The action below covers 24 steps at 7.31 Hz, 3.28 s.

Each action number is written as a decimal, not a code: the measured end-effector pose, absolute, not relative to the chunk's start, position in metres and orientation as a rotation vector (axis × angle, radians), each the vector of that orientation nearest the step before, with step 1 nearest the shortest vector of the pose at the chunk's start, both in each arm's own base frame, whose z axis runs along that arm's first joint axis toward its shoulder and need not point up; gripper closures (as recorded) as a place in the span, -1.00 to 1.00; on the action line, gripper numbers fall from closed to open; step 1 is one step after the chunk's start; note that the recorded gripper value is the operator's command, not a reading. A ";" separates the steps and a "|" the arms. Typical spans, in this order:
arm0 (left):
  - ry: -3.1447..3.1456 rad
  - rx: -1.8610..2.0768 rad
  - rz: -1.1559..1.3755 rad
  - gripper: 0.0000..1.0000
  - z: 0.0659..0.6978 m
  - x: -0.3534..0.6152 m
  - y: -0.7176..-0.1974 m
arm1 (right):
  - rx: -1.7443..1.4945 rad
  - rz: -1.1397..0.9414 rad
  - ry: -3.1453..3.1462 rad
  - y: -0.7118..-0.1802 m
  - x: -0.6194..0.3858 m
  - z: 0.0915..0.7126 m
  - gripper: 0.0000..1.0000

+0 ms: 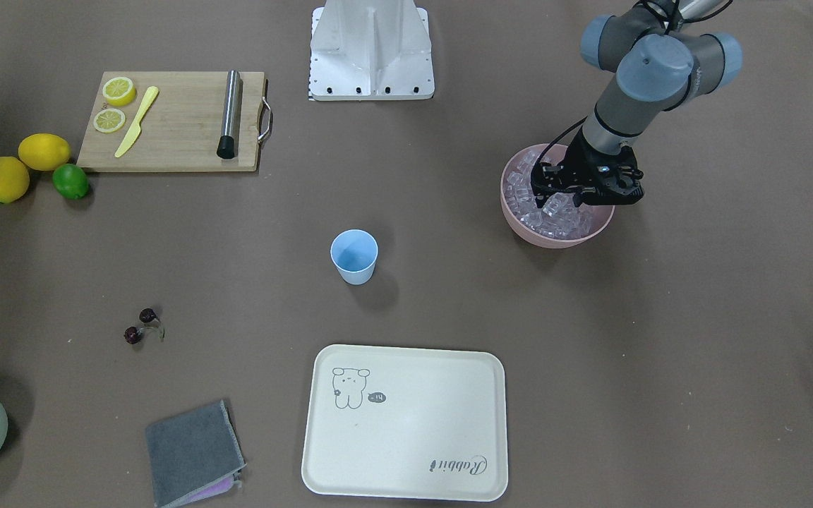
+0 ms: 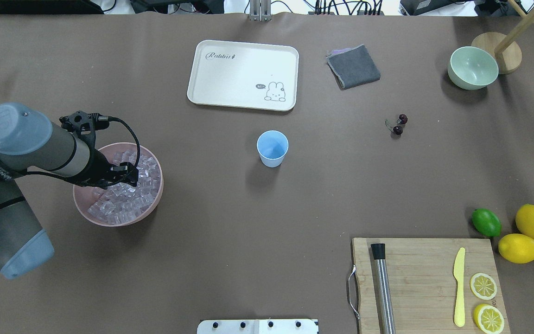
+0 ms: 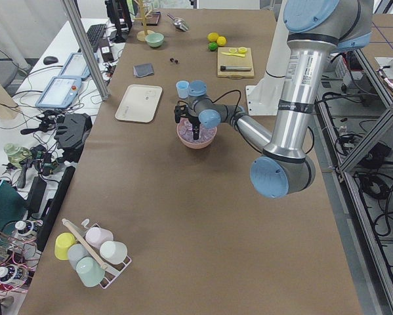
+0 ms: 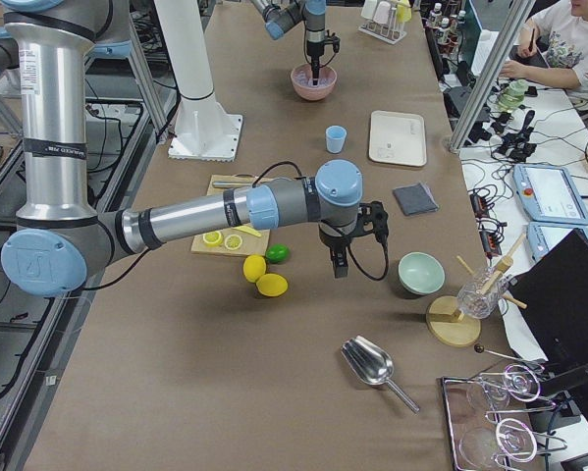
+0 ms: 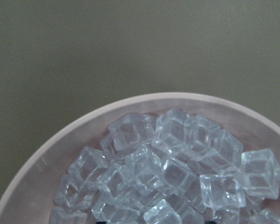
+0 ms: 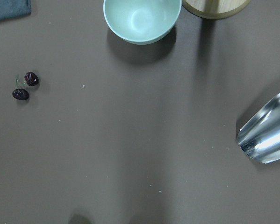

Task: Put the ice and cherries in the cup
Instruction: 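Lower the left gripper into the bowl and grasp an ice cube, then carry the ice cube with the left gripper over the light-blue cup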

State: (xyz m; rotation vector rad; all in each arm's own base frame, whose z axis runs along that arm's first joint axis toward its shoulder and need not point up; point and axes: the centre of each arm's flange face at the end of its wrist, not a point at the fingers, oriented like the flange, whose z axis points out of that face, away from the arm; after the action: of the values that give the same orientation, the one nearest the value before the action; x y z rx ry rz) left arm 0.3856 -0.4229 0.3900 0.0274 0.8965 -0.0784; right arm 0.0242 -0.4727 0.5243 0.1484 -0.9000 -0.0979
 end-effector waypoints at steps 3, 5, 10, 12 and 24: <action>0.901 0.030 -0.078 0.24 0.387 0.385 -0.422 | 0.145 -0.097 -0.899 -0.471 0.024 0.526 -1.00; 0.903 0.032 -0.078 0.74 0.386 0.384 -0.422 | 0.146 -0.097 -0.899 -0.471 0.024 0.526 -1.00; 0.919 0.065 -0.085 1.00 0.376 0.359 -0.435 | 0.157 -0.100 -0.900 -0.471 0.024 0.519 -1.00; 0.936 0.107 -0.085 1.00 0.352 0.345 -0.463 | 0.158 -0.095 -0.902 -0.471 0.024 0.517 -1.00; 1.076 0.174 -0.125 1.00 0.126 0.547 -0.545 | 0.144 -0.061 -0.906 -0.471 0.024 0.515 -1.00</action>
State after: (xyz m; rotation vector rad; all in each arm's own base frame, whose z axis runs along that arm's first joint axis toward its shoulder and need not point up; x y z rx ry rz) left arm 0.5474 -0.5453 0.1259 0.1739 1.0765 -0.1253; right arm 0.0237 -0.4707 0.5148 0.1437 -0.9058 -0.0607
